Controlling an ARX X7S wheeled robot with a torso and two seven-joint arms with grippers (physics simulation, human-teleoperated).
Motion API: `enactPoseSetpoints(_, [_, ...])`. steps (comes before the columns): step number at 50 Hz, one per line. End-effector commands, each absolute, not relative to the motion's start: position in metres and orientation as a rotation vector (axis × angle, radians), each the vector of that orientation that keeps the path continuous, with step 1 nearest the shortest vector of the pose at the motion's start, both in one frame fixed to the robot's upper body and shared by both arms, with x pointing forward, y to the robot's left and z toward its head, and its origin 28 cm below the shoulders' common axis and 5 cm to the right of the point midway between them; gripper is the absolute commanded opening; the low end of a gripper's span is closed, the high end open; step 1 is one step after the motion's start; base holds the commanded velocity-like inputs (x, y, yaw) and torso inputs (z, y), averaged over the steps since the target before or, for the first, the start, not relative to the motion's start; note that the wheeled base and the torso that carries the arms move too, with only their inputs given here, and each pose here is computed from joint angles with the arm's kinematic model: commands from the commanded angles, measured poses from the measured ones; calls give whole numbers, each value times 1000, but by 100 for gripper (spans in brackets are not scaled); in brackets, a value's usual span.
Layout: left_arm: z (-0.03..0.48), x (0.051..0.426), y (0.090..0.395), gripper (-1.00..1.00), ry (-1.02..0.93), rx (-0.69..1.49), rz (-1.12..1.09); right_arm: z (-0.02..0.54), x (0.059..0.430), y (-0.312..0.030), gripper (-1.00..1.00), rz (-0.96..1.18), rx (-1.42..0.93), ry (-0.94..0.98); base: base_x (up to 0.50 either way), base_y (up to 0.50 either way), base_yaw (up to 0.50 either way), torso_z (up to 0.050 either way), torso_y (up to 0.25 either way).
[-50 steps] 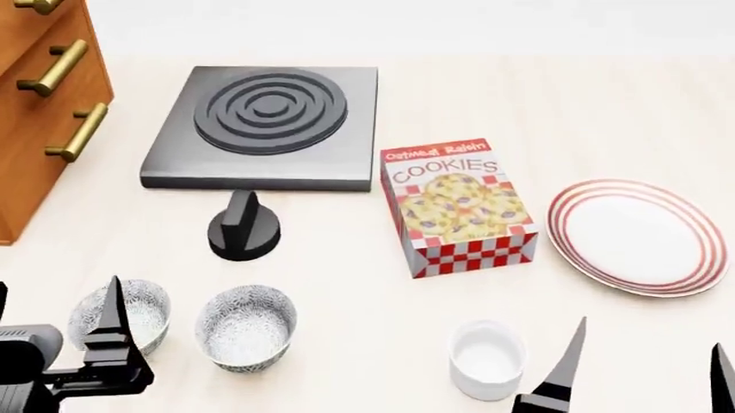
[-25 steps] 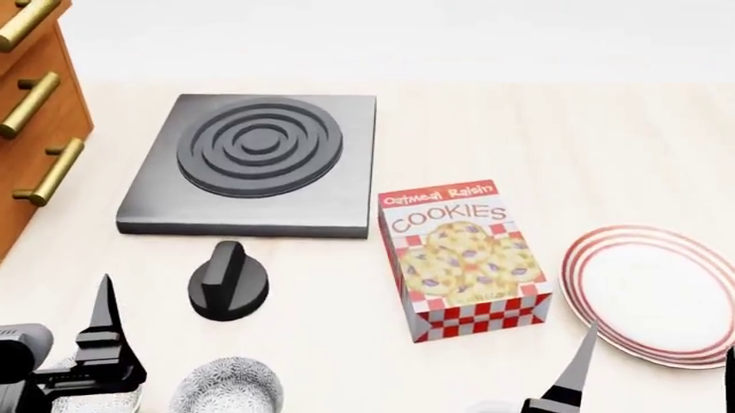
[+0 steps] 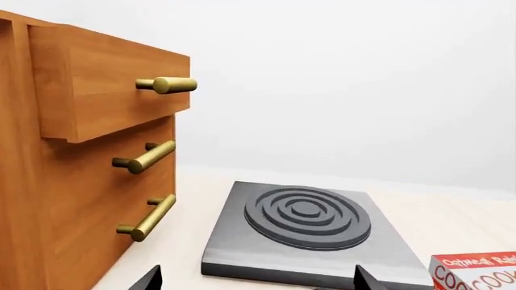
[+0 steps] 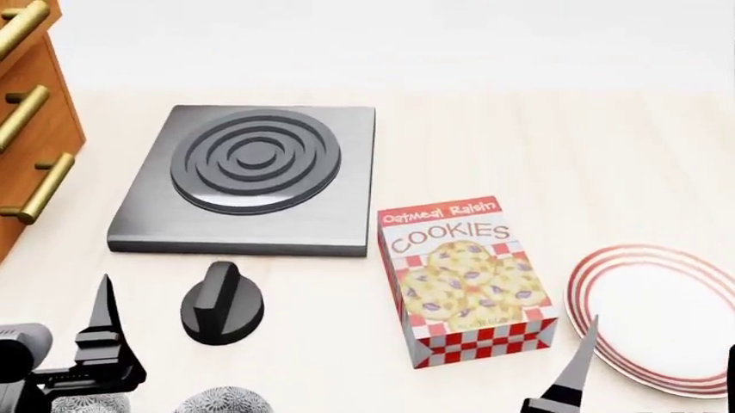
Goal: Pick the akita bowl from table center and place it on the plate.
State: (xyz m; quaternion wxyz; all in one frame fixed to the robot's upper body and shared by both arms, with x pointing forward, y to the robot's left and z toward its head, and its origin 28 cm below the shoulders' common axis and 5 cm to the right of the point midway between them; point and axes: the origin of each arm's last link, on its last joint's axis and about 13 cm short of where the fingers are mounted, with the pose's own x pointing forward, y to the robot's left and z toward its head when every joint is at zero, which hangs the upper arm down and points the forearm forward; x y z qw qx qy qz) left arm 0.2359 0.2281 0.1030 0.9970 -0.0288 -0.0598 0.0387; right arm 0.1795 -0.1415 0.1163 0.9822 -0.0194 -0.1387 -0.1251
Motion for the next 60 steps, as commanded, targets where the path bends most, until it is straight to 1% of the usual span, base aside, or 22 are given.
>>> enactPoseSetpoints(1, [103, 236, 229, 100, -119, -59, 79, 117, 179, -141, 100, -252, -34, -293, 0, 0, 0, 0, 0])
enactPoseSetpoints(3, [103, 237, 229, 100, -117, -66, 80, 117, 186, -141, 100, -295, -80, -257, 0, 0, 0, 0, 0])
enactPoseSetpoints(7, [105, 237, 230, 100, -122, -70, 87, 127, 191, -136, 100, -243, -67, -234, 0, 0, 0, 0, 0])
enactPoseSetpoints(8, [95, 245, 266, 100, -122, -93, 292, 113, 221, -99, 100, 107, 53, -37, 0, 0, 0, 0, 0])
enactPoseSetpoints(9, [95, 245, 267, 100, -123, -93, 294, 112, 251, -90, 100, 277, 147, 98, 0, 0, 0, 0, 0])
enactPoseSetpoints(10, [96, 245, 267, 100, -123, -94, 295, 146, 268, -90, 100, 418, 124, 67, 0, 0, 0, 0, 0])
enactPoseSetpoints(11, [96, 245, 267, 100, -125, -94, 296, 169, 278, -90, 100, 441, 84, 101, 0, 0, 0, 0, 0])
enactPoseSetpoints(12, [96, 245, 267, 100, -125, -94, 297, 166, 277, -89, 100, 445, 82, 144, 0, 0, 0, 0, 0])
enactPoseSetpoints(28, [96, 241, 272, 100, -128, -96, 315, 168, 276, -84, 100, 493, 91, 203, 0, 0, 0, 0, 0])
enactPoseSetpoints(41, [94, 241, 273, 100, -124, -102, 320, 160, 271, -88, 100, 501, 252, 356, 0, 0, 0, 0, 0])
enactPoseSetpoints(52, [92, 241, 270, 100, -118, -107, 313, 151, 276, -84, 100, 523, 299, 417, 0, 0, 0, 0, 0])
enactPoseSetpoints(60, [91, 241, 270, 100, -115, -110, 311, 138, 272, -83, 100, 535, 312, 490, 0, 0, 0, 0, 0])
